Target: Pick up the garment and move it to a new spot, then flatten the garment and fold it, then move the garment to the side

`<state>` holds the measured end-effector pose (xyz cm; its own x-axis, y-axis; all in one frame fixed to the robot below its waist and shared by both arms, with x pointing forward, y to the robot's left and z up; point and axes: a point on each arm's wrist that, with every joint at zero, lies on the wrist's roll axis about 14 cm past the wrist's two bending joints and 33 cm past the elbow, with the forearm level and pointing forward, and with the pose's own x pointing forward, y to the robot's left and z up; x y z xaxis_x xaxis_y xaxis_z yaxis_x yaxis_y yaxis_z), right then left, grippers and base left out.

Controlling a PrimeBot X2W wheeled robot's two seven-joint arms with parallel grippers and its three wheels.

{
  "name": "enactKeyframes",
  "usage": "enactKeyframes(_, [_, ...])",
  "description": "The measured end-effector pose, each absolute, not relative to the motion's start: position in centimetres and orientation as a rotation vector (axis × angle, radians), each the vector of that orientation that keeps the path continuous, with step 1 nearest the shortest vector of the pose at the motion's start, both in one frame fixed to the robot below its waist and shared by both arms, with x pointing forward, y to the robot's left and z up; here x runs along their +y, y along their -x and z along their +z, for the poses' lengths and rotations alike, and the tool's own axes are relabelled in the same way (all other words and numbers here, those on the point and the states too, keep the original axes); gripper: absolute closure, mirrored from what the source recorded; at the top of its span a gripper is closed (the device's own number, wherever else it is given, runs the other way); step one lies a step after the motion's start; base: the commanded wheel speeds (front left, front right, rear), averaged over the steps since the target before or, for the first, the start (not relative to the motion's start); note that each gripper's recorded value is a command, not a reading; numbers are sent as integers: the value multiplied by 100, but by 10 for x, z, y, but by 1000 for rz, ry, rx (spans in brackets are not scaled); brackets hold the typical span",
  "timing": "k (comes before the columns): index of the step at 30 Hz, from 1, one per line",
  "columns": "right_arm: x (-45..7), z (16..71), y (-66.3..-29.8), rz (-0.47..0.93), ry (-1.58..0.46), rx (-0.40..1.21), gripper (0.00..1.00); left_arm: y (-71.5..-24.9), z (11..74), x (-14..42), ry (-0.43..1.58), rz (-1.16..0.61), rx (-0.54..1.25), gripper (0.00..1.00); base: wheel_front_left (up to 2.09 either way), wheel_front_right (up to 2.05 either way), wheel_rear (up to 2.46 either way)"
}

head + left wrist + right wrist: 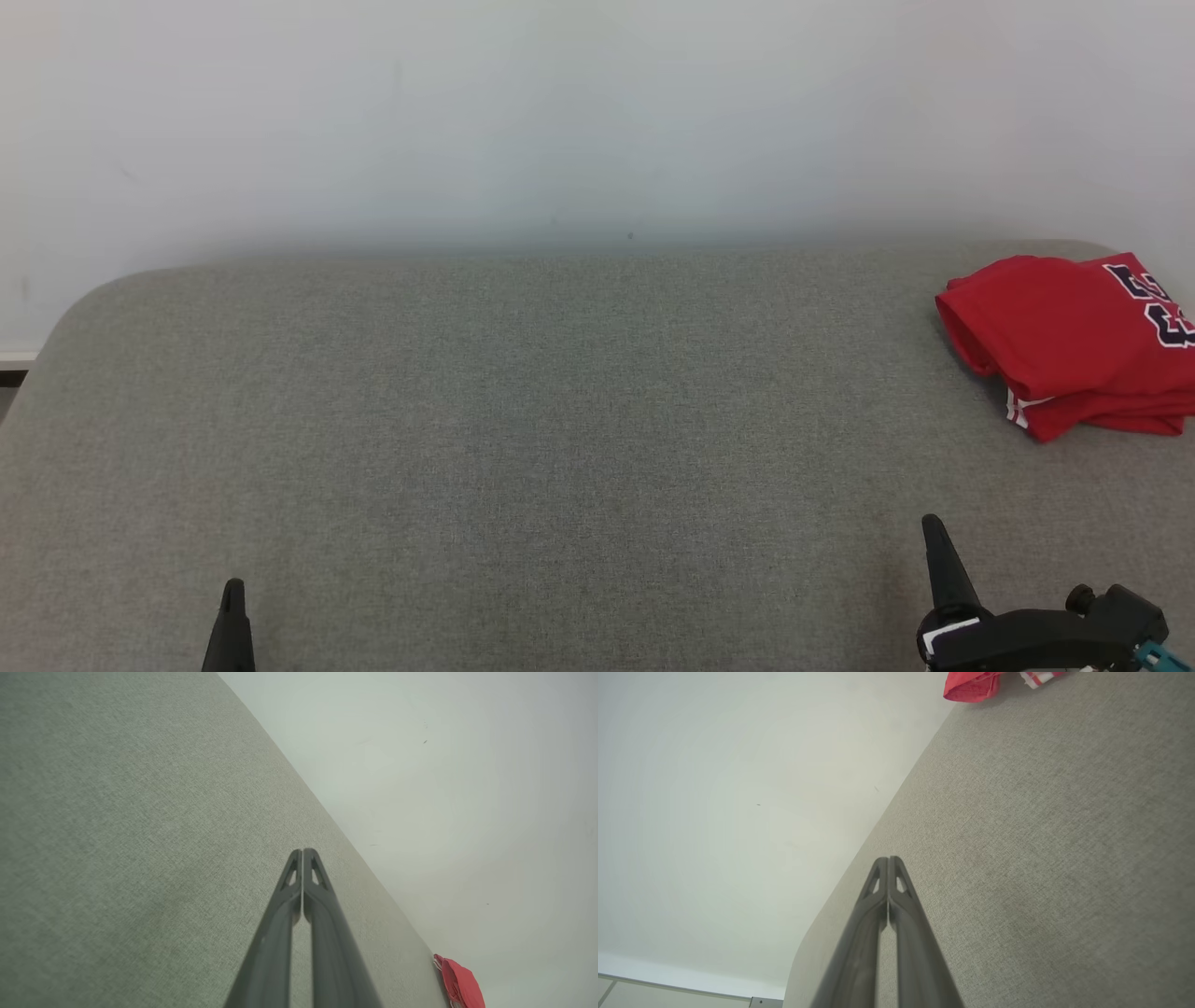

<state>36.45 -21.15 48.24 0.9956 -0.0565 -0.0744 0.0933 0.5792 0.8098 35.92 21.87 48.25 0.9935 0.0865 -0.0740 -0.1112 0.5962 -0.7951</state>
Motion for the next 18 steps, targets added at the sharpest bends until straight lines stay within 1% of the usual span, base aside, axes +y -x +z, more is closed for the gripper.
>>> enactKeyframes(18, [-209,488,-372,-76,-1143,34,100,-368,487,213,1127,95,27,100,0,0,0])
